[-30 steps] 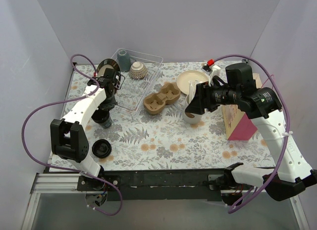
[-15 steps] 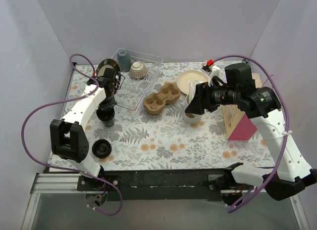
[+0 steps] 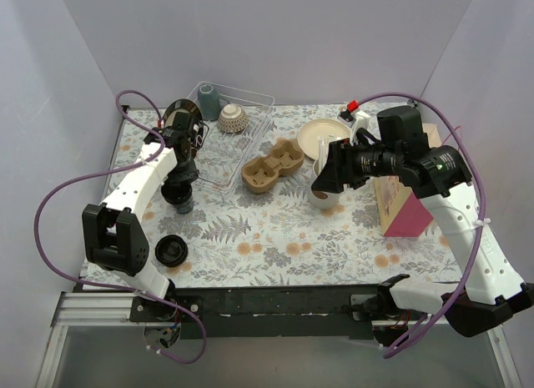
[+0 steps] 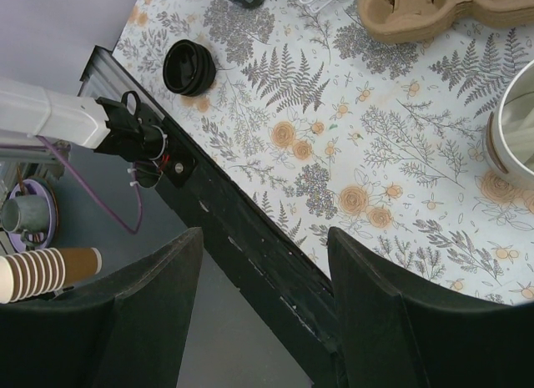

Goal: Pack the takeout coffee

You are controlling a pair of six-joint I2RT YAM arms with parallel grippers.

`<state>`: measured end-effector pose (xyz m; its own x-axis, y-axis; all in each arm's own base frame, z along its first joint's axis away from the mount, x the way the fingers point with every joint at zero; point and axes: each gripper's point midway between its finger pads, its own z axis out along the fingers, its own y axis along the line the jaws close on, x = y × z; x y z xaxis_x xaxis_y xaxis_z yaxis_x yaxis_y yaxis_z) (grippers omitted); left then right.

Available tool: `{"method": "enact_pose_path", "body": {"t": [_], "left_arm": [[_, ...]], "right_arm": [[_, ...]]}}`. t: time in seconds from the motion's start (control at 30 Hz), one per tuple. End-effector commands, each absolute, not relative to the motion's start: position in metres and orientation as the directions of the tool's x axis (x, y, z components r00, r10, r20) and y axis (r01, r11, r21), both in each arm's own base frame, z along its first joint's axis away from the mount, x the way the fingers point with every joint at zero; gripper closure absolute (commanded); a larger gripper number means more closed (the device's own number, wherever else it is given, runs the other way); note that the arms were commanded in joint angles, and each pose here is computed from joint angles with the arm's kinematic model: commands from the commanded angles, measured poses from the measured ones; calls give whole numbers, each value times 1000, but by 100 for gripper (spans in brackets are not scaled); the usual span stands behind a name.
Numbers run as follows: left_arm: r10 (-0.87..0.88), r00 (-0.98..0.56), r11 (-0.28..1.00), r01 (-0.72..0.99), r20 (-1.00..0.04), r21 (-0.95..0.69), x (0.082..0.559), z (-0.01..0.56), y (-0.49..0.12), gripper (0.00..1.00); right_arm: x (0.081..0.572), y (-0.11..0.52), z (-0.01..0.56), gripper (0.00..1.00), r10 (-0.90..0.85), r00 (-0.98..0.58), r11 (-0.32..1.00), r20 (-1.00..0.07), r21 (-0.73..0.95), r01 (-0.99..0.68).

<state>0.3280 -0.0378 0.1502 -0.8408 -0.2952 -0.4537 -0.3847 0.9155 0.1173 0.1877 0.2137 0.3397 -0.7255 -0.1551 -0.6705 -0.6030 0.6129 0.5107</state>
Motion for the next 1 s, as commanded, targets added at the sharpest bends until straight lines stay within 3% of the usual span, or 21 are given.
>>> {"method": "enact_pose_path", "body": {"t": [0.0,0.37,0.97], "left_arm": [[-284,-830,945,-327,-481,8,331,160,-53,71],[-254,-842,947,-316,-475,53,336,150,-48,83],[-246,-856,949,-307,-454,65,336,139,-49,83]], "right_arm": [[187,215,346,31,-153,-718,596,-679,516,-615],[187,216,346,31,-154,-721,598,-675,517,-612],[186,214,344,31,-156,-721,603,-675,513,-610]]}}
